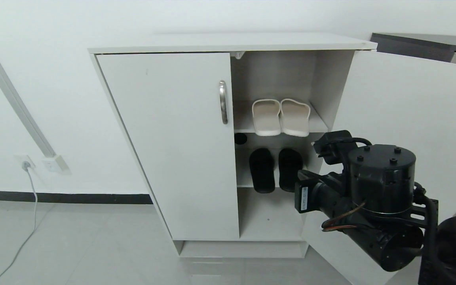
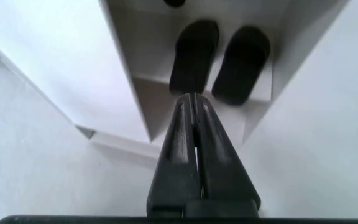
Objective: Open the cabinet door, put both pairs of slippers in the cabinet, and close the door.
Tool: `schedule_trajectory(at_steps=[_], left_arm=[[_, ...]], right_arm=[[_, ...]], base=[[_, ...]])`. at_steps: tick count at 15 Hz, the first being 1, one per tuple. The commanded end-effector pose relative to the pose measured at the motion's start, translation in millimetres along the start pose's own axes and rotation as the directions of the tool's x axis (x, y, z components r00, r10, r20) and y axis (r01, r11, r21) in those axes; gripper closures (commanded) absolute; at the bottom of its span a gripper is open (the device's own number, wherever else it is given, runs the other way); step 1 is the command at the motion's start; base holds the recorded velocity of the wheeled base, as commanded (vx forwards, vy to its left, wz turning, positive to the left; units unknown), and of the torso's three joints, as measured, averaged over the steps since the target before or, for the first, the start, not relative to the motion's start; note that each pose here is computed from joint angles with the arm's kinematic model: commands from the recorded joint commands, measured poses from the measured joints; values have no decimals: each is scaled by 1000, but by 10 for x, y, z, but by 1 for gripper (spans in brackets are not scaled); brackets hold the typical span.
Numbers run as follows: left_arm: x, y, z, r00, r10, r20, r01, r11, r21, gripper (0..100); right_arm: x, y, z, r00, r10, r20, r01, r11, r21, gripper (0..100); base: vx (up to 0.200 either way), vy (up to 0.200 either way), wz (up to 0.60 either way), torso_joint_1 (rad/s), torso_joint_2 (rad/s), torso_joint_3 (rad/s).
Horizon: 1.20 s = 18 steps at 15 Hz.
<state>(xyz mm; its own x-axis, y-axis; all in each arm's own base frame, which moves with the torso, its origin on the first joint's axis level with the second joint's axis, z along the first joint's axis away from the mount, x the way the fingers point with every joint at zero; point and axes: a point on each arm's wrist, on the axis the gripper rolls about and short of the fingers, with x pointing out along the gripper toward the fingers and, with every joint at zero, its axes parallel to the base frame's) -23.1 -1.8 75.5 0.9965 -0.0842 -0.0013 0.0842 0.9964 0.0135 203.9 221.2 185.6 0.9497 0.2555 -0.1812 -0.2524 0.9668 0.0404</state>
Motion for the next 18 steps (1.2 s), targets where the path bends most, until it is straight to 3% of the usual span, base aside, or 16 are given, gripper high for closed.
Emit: schedule_trajectory(at_steps=[1, 18], left_arm=[[1, 0, -1, 1000, 0, -2, 0, 1000, 0, 100], [1, 0, -1, 1000, 0, -2, 0, 1000, 0, 100]], right_arm=[[21, 10, -41, 1000, 3, -12, -3, 1000, -8, 100], [68, 18, -150, 999, -5, -45, 3, 1000, -30, 100]], base=[[-200, 0, 0, 2, -2, -2], [-12, 0, 0, 0, 0, 0]])
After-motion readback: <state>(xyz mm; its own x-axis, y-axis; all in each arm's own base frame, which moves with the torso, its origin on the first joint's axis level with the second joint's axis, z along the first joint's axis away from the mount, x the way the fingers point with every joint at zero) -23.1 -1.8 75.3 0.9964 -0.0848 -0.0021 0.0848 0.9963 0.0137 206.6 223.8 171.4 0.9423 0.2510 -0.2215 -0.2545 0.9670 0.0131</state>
